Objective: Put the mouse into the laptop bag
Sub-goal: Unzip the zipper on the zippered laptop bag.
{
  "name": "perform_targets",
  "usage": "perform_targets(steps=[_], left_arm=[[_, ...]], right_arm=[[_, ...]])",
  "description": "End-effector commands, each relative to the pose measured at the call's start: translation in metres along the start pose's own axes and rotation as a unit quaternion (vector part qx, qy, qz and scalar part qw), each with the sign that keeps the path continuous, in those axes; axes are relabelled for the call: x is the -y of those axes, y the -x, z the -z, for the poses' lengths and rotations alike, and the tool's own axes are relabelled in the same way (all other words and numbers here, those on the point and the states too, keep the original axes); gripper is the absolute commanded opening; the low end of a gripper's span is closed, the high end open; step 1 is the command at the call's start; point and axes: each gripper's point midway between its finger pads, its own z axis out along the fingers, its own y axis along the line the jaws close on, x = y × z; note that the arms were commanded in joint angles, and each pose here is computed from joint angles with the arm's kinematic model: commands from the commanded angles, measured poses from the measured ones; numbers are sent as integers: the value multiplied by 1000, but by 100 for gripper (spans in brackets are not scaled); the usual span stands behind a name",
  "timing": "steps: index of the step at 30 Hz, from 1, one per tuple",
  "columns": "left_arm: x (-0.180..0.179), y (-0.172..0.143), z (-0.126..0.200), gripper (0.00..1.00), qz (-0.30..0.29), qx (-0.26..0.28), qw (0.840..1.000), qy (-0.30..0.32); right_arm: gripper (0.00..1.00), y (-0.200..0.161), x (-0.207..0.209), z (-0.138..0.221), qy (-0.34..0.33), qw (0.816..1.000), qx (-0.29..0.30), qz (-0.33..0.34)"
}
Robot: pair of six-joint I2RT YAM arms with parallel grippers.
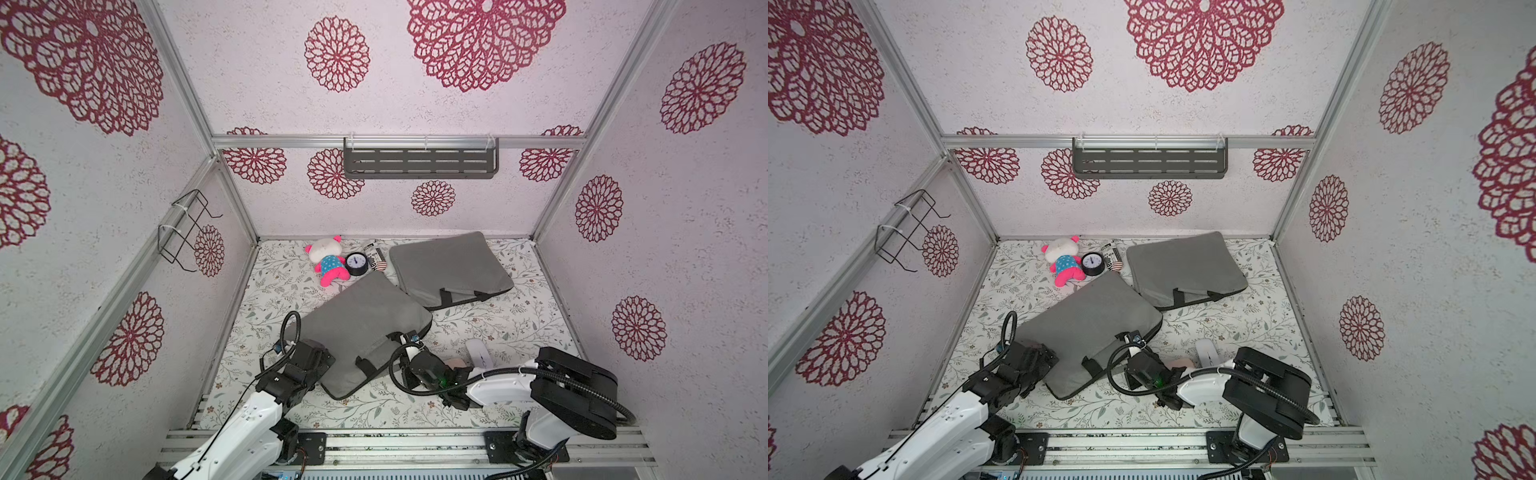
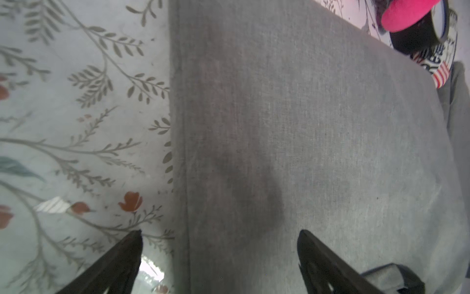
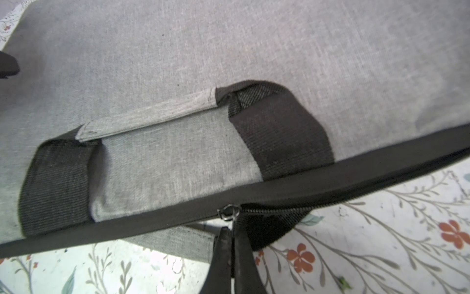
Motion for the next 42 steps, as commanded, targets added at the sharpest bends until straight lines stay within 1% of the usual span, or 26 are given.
perform_targets(steps=[1, 3, 4, 6, 11, 13, 15, 18, 21, 25, 27, 29, 31, 33, 35, 36, 38, 39, 42], left_arm=[[22, 1, -9, 64, 5, -3, 999, -43], [30, -7, -13, 37, 10, -23, 998, -60], [34, -8, -14, 27, 14, -27, 997, -64], [35, -8, -15, 18, 14, -30, 998, -57], [24, -7, -13, 7, 21, -23, 999, -35], [19, -6, -9, 0, 27, -23, 999, -27], [8, -7, -2, 0, 31, -26, 999, -6], [-7, -7, 14, 0, 38, -23, 999, 17], [-14, -8, 31, 0, 44, -7, 999, 8], [-24, -12, 53, 0, 55, 6, 998, -10], [-20, -20, 53, 0, 60, -2, 998, -36], [-6, -30, 51, 0, 56, -19, 996, -68], [2, -38, 51, 0, 50, -28, 996, -72], [11, -43, 54, 0, 37, -20, 997, -69], [32, -51, 58, 0, 18, -10, 996, -86], [45, -56, 61, 5, 6, -7, 996, -94], [65, -66, 66, 14, -18, -2, 996, -86], [72, -69, 68, 24, -31, 5, 997, -74], [88, -76, 67, 68, -58, 24, 997, -40]], right_arm=[[0, 6, -10, -2, -16, 1000, 7, 5], [0, 1, -28, -1, -9, 1000, 3, 19], [0, -2, -38, 0, 1, 1000, 1, 21], [0, -6, -61, 0, 27, 999, -1, 24], [0, -20, -130, -3, 74, 995, -15, 61], [0, -21, -155, -3, 99, 993, -14, 63], [0, -21, -169, -5, 125, 991, -16, 53], [0, -17, -175, -10, 126, 991, -12, 52], [0, -9, -177, -18, 125, 991, -9, 49], [0, -1, -172, -26, 137, 990, -4, 26], [0, 4, -168, -29, 136, 990, -3, 22], [0, 8, -166, -32, 135, 991, -3, 21], [0, 12, -158, -34, 125, 992, 1, 19], [0, 14, -143, -36, 113, 994, 3, 11], [0, 16, -124, -35, 100, 995, 6, 2], [0, 17, -112, -35, 90, 996, 7, -3], [0, 21, -89, -32, 73, 997, 9, -11], [0, 22, -77, -29, 64, 998, 10, -13], [0, 18, -58, -17, 47, 999, 10, -6]])
